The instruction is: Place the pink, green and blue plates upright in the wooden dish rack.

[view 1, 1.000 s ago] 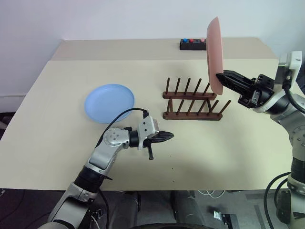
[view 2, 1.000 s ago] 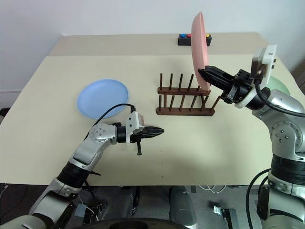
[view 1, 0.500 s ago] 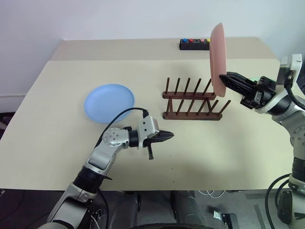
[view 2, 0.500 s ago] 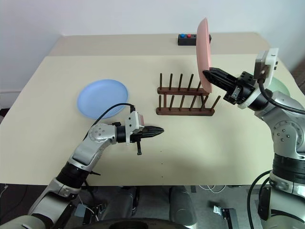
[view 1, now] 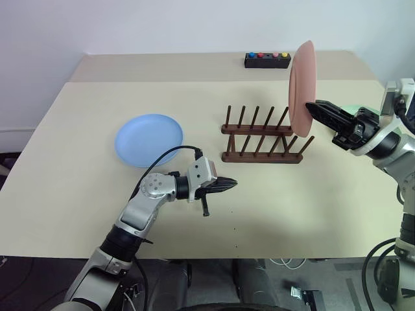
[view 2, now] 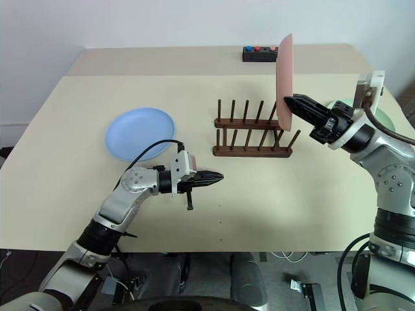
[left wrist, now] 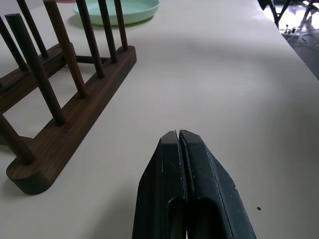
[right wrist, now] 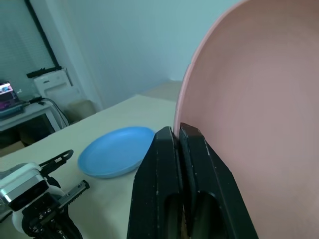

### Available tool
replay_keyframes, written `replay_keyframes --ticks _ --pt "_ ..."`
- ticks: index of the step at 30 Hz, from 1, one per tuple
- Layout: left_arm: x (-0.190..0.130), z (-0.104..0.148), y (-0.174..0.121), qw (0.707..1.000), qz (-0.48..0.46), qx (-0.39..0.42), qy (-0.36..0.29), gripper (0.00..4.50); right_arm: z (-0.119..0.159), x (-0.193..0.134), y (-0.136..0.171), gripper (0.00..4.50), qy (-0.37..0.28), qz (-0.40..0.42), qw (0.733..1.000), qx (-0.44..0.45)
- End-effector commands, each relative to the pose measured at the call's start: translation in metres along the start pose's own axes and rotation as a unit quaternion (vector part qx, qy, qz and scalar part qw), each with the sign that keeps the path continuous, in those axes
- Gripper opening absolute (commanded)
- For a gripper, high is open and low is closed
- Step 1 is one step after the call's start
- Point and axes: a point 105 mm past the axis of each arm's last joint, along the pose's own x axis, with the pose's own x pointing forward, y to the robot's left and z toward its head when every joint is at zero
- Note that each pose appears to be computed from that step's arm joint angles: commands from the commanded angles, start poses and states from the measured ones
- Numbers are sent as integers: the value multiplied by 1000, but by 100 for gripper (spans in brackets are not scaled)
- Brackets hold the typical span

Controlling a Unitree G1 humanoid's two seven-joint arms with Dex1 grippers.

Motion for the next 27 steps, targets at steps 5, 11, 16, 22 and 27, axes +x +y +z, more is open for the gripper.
replay_keyframes --ticks 5,11,16,22,27 --pt "-1 10 2 1000 0 13 -12 0 14 -10 -10 3 -29 -20 999 5" --pt "-2 9 2 1000 2 13 -10 0 14 -19 -13 3 -35 -26 999 26" --pt "-2 8 2 1000 0 13 -9 0 11 -25 -16 3 -32 -33 999 29" --pt "-2 8 1 1000 -1 13 -7 0 8 -29 -18 3 -33 -37 998 39" --pt "-2 7 1 1000 -1 13 -6 0 6 -33 -19 137 -32 -42 998 45"
